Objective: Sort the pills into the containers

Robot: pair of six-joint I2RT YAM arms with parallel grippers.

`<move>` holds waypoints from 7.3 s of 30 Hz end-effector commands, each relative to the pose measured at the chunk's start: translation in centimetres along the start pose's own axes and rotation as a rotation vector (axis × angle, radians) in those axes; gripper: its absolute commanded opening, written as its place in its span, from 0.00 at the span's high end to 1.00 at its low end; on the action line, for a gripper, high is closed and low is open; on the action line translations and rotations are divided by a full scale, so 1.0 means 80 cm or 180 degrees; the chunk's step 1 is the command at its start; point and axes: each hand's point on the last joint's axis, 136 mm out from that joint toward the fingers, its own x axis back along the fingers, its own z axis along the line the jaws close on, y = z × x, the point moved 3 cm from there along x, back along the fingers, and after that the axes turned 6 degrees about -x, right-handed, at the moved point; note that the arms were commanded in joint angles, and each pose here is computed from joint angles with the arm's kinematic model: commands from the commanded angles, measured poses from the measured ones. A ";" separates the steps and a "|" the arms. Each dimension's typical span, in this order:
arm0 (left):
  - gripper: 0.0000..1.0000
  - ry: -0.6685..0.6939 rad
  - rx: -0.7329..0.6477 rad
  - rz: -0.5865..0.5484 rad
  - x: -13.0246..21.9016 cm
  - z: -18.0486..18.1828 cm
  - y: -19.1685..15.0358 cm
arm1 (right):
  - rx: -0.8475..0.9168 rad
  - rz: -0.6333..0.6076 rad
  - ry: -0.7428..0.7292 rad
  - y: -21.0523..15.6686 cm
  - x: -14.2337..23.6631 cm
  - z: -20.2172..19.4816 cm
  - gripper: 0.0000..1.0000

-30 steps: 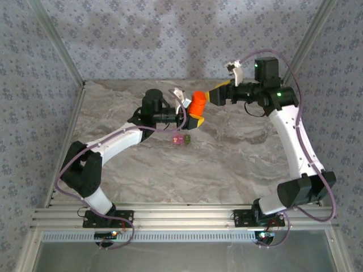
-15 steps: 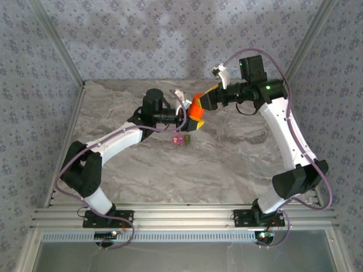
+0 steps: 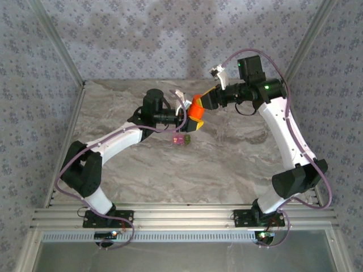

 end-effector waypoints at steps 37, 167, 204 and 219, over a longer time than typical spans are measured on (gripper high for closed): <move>1.00 0.0472 -0.0267 -0.0183 0.005 0.026 0.022 | -0.1003 -0.0777 -0.0633 0.018 0.012 0.003 0.21; 1.00 -0.0311 -0.0306 -0.0131 0.013 -0.012 0.028 | 0.0205 0.0020 0.0123 -0.001 -0.014 0.004 0.37; 1.00 0.0907 -0.0653 -0.0388 0.010 0.031 0.028 | -0.1188 -0.1018 -0.0582 0.025 0.017 -0.029 0.16; 1.00 0.0004 -0.0564 -0.0277 0.011 -0.009 0.044 | 0.0093 -0.0770 0.0000 0.005 0.055 -0.011 0.17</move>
